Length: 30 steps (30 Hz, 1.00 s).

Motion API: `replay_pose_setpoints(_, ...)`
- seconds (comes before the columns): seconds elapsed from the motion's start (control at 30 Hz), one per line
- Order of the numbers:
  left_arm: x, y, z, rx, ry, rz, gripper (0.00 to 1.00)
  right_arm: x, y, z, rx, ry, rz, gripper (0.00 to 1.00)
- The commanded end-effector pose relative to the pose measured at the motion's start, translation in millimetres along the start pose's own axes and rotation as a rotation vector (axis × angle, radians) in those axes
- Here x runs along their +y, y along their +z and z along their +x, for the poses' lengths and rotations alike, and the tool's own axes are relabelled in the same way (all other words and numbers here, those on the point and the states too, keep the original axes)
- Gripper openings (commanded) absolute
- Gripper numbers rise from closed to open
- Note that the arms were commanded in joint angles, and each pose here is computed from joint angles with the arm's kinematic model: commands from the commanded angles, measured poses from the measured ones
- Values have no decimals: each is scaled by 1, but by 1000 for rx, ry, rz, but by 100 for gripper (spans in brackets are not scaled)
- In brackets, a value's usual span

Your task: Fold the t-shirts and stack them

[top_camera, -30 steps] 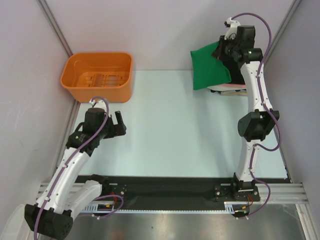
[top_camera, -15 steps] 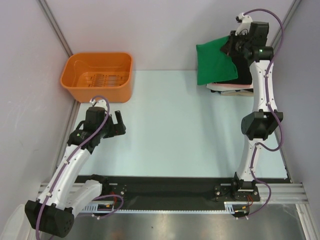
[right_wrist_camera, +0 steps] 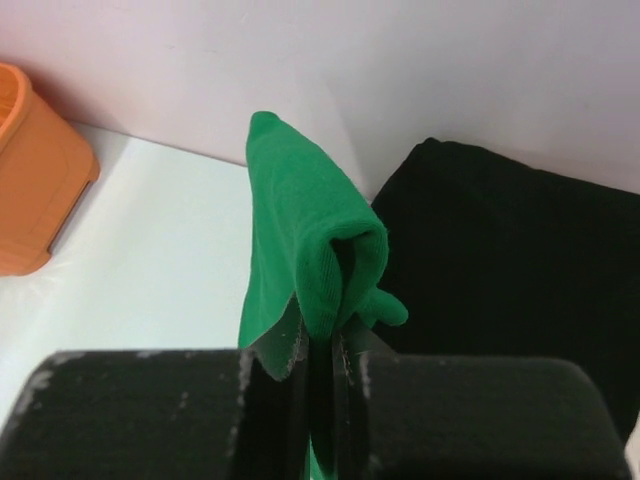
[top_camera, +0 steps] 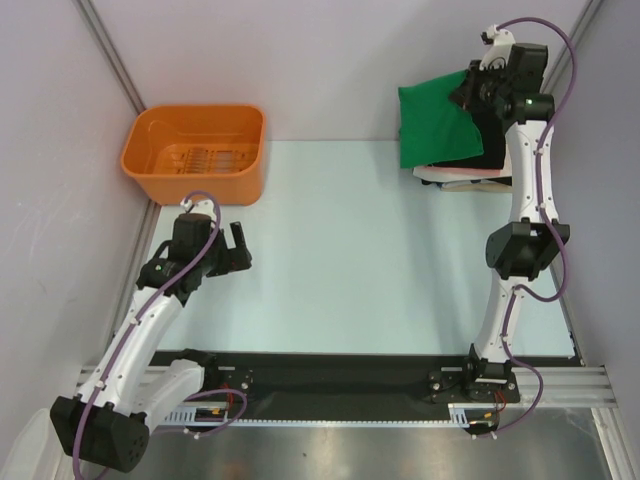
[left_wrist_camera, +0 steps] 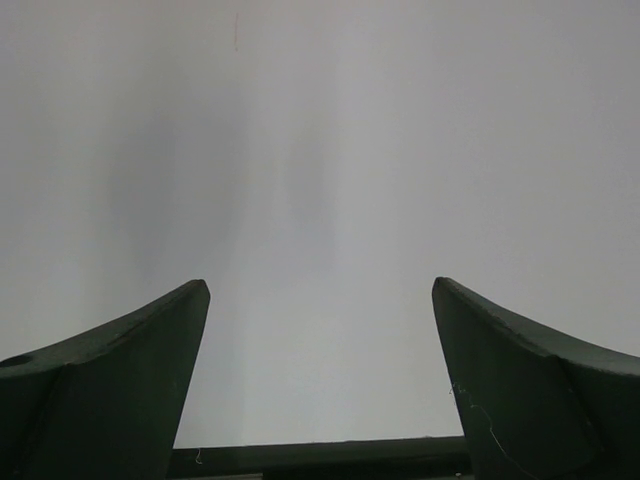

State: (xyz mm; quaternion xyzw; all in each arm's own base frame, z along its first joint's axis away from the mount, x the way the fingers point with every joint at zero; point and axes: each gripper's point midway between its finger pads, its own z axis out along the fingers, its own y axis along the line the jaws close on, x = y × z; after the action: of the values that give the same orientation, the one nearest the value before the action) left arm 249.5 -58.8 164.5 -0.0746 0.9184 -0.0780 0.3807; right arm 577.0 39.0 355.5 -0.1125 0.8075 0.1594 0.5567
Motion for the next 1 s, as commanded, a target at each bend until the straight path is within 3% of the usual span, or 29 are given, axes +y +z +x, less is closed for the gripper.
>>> replay_pose_setpoints(0.0,0,2,-5,-18,9,5,99,-23,-8,-37,-129,-80,61,0)
replay_pose_setpoints(0.3,0,2,-5,-18,7,4,99,-74,-1,-38,-186,-62,133,0)
replay_pose_setpoints(0.97,1,2,-5,-19,4,-1,99,-181,47,24,-187,19,312,0)
